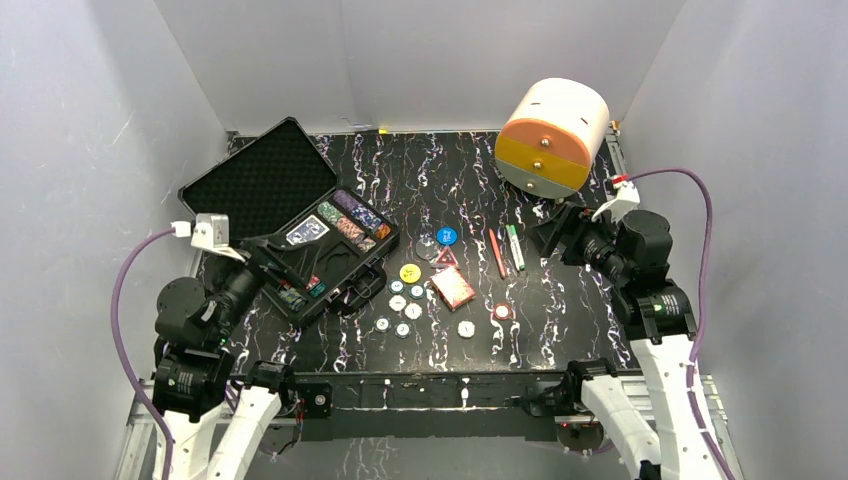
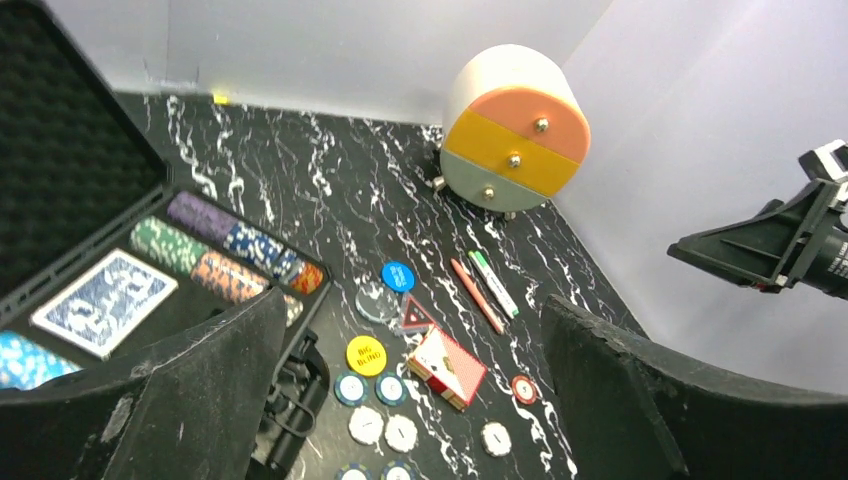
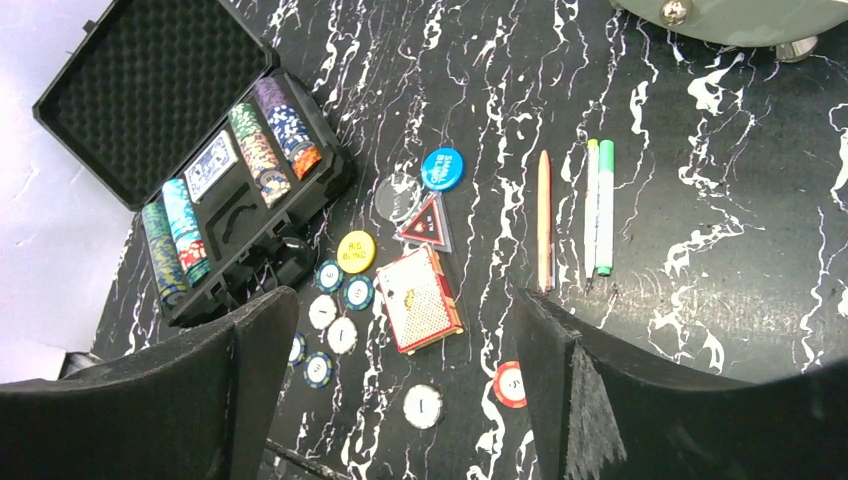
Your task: Pack up texas hold em set
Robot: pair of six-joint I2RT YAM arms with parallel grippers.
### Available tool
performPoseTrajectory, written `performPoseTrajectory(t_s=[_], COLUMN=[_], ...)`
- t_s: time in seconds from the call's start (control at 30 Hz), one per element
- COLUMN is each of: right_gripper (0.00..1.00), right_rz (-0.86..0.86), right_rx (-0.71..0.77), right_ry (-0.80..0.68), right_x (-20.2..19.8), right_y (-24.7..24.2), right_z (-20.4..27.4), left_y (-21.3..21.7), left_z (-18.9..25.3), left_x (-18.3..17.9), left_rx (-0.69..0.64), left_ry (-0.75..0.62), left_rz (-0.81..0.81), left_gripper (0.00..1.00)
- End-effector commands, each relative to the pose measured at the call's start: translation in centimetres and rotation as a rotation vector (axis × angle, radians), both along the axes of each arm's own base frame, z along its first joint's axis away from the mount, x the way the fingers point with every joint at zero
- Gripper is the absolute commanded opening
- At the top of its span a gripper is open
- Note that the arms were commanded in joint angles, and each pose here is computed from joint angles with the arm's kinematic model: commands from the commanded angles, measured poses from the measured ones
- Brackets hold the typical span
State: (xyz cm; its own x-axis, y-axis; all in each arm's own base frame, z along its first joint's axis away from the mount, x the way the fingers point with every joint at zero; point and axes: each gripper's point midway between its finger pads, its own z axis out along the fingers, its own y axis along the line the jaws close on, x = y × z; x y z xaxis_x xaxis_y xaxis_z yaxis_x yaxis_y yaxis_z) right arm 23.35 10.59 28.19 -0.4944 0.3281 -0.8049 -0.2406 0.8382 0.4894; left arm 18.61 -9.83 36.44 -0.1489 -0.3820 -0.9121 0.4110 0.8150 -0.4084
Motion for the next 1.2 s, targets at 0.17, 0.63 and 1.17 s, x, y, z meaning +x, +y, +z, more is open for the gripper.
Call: performPoseTrajectory(t_s=[0.17,0.63,1.17], right_gripper=[0.86,0.89,0.92], right_rz=[0.105,0.196,0.421], right_rx=[-0.013,-0.054,-0.616], right_ry=[0.116,0.272,0.401], right_x=[-0.9,1.1,0.9], right_y=[1.5,5.5,14.5], right_z=[-3.1,-8.8,-19.8], left_y=[0.8,-1.3,-1.1], left_z=[-4.2,-12.8,-13.9], left_x=[-0.3,4.7,8.7], left_rx=[-0.103,-0.108,-0.075], left_ry=[0.145,0.426,0.435], left_rz=[0.070,0.030,0.072], left_gripper=[0.98,0.98,0.98])
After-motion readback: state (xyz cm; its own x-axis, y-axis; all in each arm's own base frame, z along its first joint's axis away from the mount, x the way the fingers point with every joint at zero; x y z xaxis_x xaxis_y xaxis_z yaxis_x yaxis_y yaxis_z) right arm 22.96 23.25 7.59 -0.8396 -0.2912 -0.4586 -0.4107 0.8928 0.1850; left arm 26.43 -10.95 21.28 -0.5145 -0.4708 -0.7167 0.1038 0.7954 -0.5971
